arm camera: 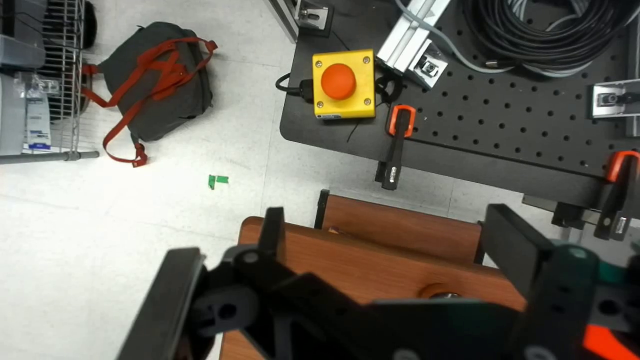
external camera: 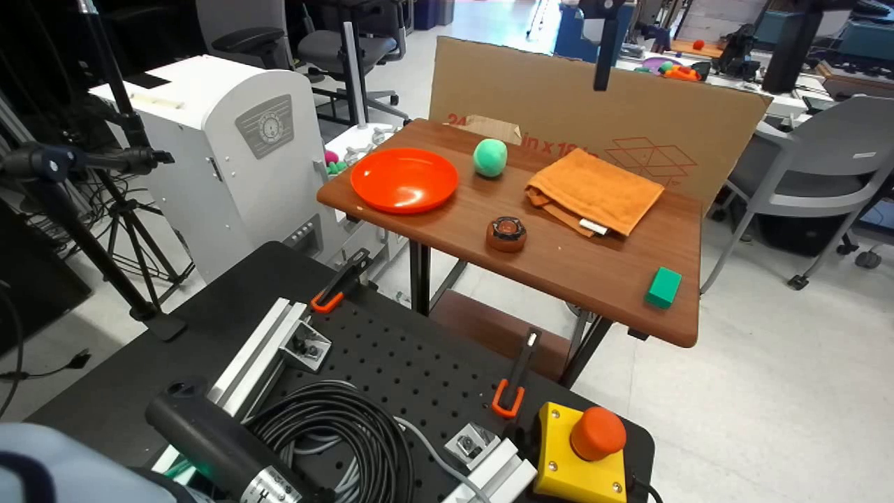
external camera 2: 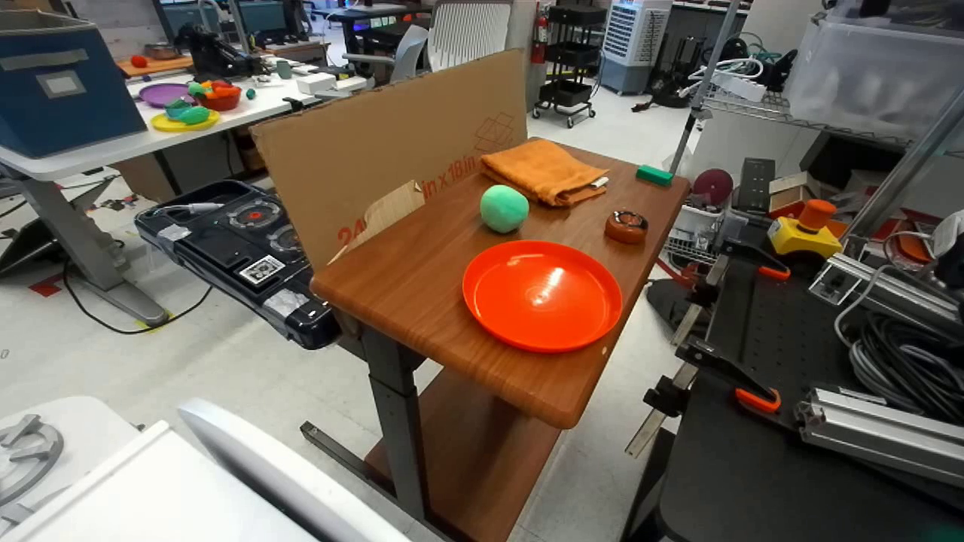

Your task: Move the rectangular object on the table

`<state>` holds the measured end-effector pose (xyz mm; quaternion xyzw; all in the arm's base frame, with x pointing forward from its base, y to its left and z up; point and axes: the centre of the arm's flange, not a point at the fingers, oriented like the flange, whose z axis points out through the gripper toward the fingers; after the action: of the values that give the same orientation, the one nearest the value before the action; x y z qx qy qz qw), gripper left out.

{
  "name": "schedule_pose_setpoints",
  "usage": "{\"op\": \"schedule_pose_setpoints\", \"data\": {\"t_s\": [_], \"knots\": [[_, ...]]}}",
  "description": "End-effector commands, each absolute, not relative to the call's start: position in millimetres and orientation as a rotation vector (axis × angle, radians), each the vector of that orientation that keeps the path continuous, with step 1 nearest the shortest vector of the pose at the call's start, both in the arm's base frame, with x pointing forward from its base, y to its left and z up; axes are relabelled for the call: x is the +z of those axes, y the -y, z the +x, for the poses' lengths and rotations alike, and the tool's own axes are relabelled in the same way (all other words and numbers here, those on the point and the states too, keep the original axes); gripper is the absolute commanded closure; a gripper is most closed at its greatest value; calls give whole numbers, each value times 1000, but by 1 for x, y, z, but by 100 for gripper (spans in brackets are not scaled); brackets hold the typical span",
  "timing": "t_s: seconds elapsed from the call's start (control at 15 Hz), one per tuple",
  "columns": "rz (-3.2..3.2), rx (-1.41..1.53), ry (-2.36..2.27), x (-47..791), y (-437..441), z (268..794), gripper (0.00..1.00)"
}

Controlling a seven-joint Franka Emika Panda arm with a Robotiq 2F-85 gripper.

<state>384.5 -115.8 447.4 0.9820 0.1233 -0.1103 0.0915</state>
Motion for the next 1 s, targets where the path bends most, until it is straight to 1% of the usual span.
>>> {"op": "schedule_pose_setpoints", "data": {"t_s": [0.0,0.27,0.53,0.93], "knots": [[2944,-279,-357,439,130,403,0],[2998,-130,-316,421,154,433,0],[3052,-11,-223,395,183,476,0],[3093,-38,-93,328,218,536,0]]}}
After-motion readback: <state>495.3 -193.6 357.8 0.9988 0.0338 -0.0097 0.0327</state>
